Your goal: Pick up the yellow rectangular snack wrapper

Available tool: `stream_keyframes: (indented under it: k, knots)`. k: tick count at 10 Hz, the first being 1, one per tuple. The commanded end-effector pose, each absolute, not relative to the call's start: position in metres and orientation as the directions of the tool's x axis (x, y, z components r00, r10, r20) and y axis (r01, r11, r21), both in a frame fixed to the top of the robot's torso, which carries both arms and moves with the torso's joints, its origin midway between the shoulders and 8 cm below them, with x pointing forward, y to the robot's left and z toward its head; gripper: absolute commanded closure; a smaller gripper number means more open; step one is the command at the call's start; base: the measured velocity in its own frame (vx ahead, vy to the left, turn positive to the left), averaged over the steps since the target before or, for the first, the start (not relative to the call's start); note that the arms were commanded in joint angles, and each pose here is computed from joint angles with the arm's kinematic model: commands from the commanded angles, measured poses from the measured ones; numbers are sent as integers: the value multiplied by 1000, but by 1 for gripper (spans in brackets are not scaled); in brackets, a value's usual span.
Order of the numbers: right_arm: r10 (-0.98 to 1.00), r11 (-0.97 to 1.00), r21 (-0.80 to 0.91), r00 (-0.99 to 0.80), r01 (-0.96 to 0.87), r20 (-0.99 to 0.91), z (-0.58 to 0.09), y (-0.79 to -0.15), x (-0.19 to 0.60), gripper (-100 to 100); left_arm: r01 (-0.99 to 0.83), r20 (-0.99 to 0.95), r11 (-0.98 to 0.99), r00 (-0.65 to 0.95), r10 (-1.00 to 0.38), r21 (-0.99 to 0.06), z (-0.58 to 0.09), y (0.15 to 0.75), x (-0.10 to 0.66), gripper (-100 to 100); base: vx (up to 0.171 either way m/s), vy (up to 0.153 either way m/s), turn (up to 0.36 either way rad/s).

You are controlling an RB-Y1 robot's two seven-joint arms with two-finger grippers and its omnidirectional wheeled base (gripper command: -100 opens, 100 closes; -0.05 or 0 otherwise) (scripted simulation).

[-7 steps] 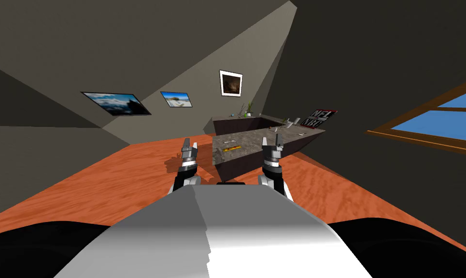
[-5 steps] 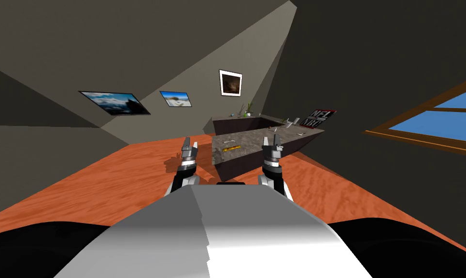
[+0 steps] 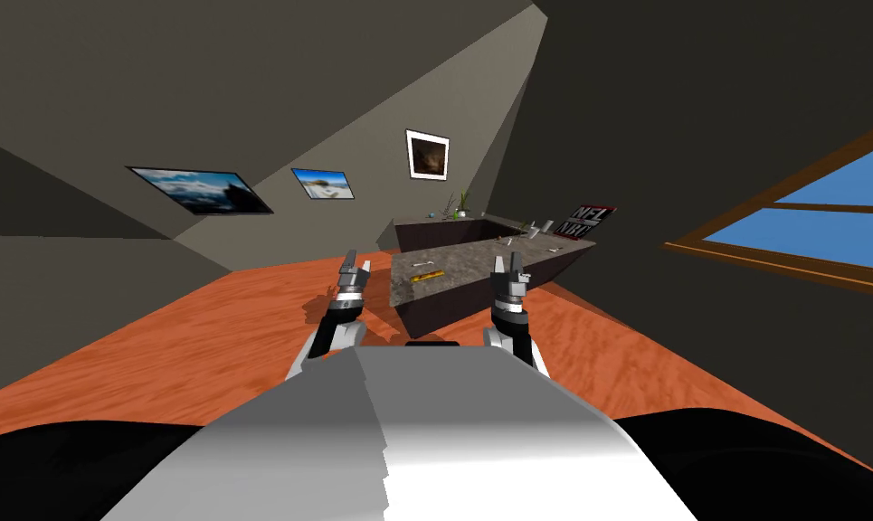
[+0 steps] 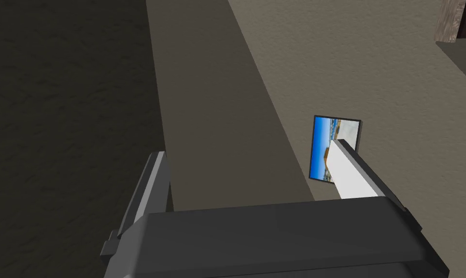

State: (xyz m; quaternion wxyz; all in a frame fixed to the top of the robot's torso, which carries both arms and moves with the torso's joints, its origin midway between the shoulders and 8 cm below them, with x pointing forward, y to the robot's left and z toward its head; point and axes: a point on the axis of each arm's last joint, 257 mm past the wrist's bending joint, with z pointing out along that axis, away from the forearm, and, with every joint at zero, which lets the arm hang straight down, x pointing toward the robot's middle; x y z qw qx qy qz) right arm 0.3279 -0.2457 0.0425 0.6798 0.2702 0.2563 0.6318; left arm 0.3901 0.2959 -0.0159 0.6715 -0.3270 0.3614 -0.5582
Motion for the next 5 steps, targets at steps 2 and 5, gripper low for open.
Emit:
stream_keyframes:
  k: [2,5]
  knots:
    - [998,56,691,70,-721,-7,43,-246,328,0,500,-108,139,91,-990,-855,-11,302,403,-100,-29,-116,-42]
    - [998,56,691,70,-721,-7,43,-246,328,0,477,-82,105,68,-994,-872,-5,313,421,-100,-28,-93,-58]
